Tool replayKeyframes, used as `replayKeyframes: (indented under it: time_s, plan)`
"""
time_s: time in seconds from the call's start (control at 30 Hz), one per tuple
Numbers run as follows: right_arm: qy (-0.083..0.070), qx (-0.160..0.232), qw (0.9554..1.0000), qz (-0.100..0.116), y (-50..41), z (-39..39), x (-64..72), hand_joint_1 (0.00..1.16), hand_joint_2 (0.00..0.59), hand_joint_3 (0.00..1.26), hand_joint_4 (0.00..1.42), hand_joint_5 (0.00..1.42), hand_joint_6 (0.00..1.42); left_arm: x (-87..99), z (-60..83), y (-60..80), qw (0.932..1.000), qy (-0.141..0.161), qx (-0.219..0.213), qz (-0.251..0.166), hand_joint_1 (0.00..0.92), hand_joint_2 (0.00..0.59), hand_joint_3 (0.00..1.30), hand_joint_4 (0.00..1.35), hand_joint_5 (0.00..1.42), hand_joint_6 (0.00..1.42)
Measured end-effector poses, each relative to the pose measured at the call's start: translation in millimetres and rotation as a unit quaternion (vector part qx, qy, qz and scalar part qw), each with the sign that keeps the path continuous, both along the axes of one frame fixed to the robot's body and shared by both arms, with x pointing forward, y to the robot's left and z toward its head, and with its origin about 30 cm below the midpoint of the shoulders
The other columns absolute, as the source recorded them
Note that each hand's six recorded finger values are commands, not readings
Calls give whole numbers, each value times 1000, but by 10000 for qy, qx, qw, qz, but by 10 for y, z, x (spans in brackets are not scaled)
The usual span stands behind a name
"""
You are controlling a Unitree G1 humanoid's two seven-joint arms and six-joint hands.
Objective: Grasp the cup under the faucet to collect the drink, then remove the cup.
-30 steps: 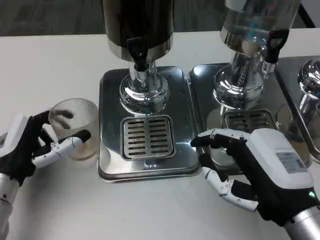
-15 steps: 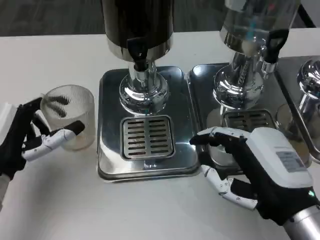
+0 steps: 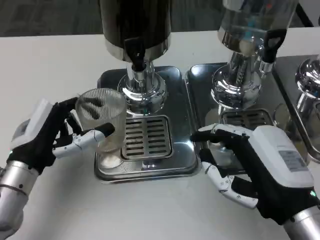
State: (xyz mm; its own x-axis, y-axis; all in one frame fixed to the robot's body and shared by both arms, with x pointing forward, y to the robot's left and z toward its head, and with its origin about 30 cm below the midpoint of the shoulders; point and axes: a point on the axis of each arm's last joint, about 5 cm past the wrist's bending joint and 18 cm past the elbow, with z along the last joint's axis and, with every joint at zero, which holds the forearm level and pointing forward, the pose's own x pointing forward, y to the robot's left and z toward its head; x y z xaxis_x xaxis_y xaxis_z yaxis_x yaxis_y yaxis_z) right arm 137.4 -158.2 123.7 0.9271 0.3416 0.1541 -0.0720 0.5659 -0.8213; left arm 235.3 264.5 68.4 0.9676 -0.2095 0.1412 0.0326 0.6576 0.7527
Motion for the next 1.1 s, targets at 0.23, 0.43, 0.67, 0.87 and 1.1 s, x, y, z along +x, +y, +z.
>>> replayKeyframes:
  time_s: [0.23, 0.43, 0.67, 0.87, 1.1]
  plan:
    - [20, 51, 9999, -129, 10, 6, -52, 413, 485, 455, 414, 408, 495, 47, -17, -57, 9996, 218, 169, -83, 194, 160, 469, 519, 929, 1199]
    - [10, 58, 9998, -180, 16, 11, -78, 413, 485, 455, 414, 408, 495, 122, 6, -140, 9991, 270, 210, -232, 184, 156, 463, 512, 913, 1209]
    - [62, 84, 9996, -247, 17, 1, -92, 412, 485, 456, 414, 409, 489, 176, 28, -200, 9983, 322, 291, -393, 162, 144, 433, 472, 838, 1215]
    - [89, 107, 9995, -282, 19, -3, -98, 412, 485, 461, 414, 409, 487, 228, 60, -230, 9972, 394, 411, -485, 140, 140, 401, 441, 786, 1179]
    - [118, 177, 9992, -344, 33, -8, -98, 412, 485, 462, 414, 414, 486, 263, 84, -256, 9957, 463, 515, -617, 101, 130, 367, 389, 703, 1058]
